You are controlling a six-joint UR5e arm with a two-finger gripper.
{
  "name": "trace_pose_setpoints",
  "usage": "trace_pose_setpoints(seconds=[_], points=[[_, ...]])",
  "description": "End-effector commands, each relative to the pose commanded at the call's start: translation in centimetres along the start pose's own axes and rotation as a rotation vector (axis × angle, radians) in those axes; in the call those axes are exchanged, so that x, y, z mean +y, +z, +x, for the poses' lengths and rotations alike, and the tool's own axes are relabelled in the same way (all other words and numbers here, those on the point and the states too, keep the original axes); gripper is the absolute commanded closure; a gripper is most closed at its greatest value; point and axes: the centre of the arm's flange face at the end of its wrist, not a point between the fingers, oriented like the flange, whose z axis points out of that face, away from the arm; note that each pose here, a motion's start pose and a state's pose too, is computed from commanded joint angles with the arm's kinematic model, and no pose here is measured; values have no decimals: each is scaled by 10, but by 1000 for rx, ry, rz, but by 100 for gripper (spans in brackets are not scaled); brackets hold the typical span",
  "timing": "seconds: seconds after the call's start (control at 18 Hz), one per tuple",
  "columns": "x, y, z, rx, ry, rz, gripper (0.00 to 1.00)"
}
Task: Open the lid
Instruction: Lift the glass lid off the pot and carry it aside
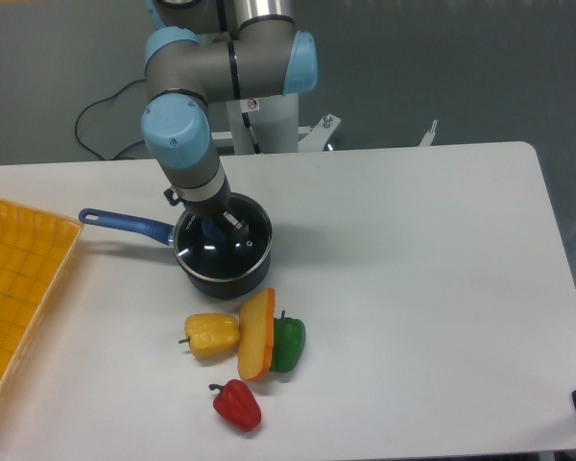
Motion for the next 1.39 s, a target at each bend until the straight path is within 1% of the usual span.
trace_pose_setpoints(seconds=[0.17, 0.33, 0.5, 0.67, 0.89, 1.06, 1.28, 1.39], points=[[3, -18, -15, -21, 22, 18, 58], [21, -39, -43, -3, 79, 11, 58], [50, -41, -74, 4, 96, 14, 58], [81, -44, -110, -5, 132, 24, 58], [114, -31, -150, 10, 169, 19, 58], [129, -21, -169, 10, 196, 20, 58], [138, -3, -191, -3, 204, 29, 58], [141, 11, -201, 0, 223, 29, 58]])
